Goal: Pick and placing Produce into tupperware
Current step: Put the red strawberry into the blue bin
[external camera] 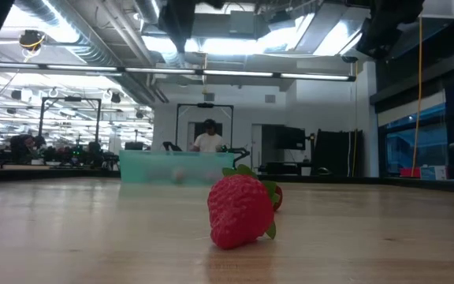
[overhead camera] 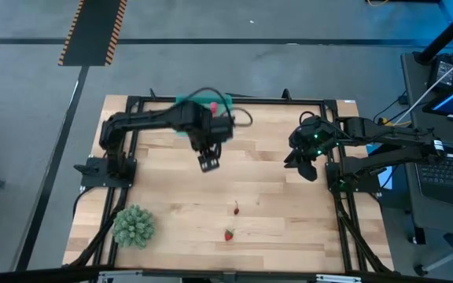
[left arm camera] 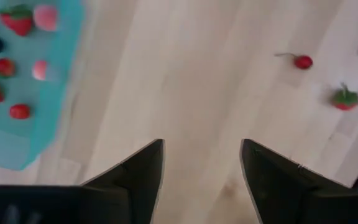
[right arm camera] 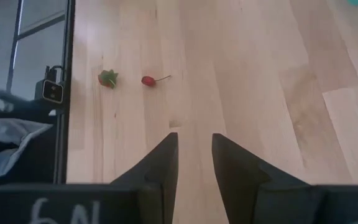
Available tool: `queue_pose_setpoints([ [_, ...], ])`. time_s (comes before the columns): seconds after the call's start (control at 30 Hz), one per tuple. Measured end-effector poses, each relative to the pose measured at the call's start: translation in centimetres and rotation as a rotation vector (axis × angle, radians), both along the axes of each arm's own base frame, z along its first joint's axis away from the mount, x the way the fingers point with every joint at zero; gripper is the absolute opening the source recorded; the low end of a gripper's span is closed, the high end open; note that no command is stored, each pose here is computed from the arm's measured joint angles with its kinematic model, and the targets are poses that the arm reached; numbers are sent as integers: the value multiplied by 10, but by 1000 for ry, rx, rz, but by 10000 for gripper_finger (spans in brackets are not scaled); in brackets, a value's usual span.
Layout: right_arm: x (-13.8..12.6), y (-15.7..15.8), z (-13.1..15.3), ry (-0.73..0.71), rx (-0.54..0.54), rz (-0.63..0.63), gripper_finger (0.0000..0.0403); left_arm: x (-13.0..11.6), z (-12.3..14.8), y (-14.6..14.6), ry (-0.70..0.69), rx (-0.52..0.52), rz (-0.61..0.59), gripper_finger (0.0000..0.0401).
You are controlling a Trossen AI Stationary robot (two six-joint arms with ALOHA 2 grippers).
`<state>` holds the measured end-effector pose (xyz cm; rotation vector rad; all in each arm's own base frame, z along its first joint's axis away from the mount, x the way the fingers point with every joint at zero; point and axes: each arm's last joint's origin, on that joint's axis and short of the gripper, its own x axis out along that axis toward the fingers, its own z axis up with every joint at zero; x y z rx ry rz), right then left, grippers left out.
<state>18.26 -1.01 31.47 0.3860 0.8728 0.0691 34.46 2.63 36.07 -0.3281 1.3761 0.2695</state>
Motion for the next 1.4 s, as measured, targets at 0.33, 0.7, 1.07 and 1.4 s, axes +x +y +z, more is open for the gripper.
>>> queue_pose_setpoints([
  [0.33,0,0,0,17,49,-56,100,8,3,-83,-113,-47,-55,206],
  [0.7,0,0,0,18,54,-62,100,7,10,-154,-287,-137,-31,206],
  [1.07,0,0,0,22,64,-72,100,32,-41,-182,-196,-55,54,206],
  [1.4,0,0,0,21,58,-66,100,72,-112,-199,-124,-46,47,206],
])
